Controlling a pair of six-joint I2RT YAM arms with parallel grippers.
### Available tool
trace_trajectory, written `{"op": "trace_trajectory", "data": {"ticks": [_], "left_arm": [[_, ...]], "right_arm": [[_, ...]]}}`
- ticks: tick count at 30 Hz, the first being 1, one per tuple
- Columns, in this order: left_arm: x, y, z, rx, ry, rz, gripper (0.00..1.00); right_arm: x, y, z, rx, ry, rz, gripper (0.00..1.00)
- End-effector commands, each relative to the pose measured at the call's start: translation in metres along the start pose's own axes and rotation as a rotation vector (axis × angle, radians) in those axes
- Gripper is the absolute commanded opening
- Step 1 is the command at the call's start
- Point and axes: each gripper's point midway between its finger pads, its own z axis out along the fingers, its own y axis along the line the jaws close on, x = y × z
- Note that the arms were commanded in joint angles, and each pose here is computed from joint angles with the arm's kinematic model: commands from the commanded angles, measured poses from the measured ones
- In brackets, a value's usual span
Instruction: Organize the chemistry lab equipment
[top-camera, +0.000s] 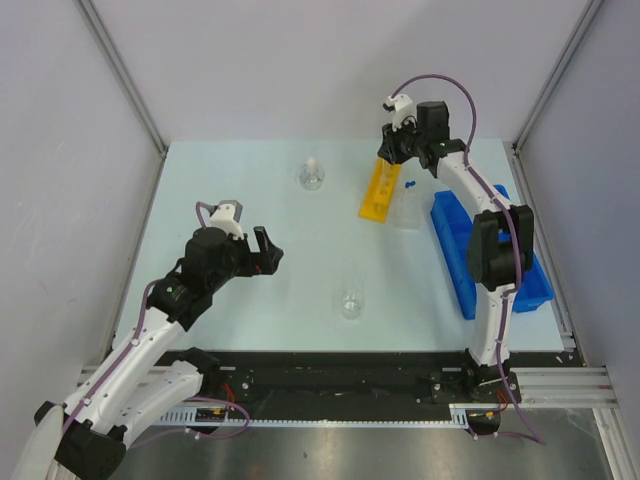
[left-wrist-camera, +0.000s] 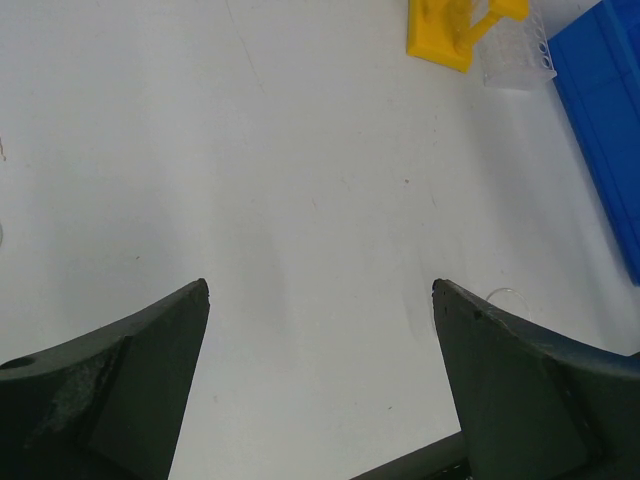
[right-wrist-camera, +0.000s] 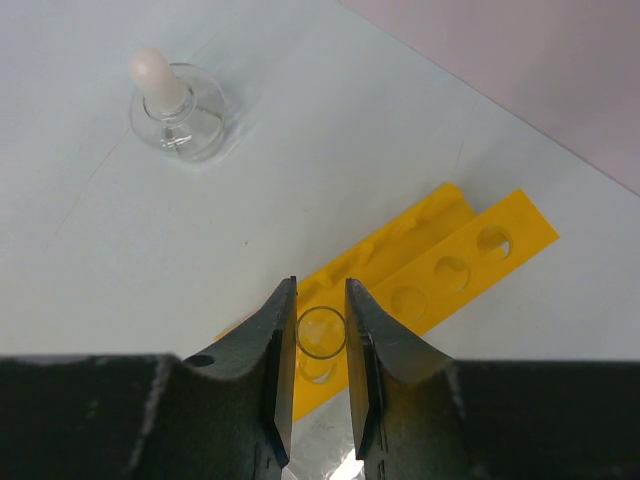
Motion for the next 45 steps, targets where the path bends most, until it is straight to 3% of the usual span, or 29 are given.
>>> {"op": "trace_trajectory", "data": {"ticks": [1,13,29,45], "left_arm": [[-0.011,-0.004,-0.001,0.019,-0.038,0.007,0.97],[-0.012,-0.004,-0.001,0.021,-0.041,0.007,0.97],[-0.012,-0.005,-0.002,0.023,-0.043,0.009,0.97],[-0.013,-0.005,-0.002,0.027,-0.047,0.009,0.97]], "right_arm": [[-0.046,0.002,-0.023,0.002,-0.155,-0.042,0.2],[-0.039,0.012,-0.031,-0.029,-0.245,-0.079,0.2],[-0.021,0.015,-0.037,-0.061,-0.233,-0.087,0.22],[-0.018,0.024,-0.042,-0.1,-0.22,-0.092,0.34]]}}
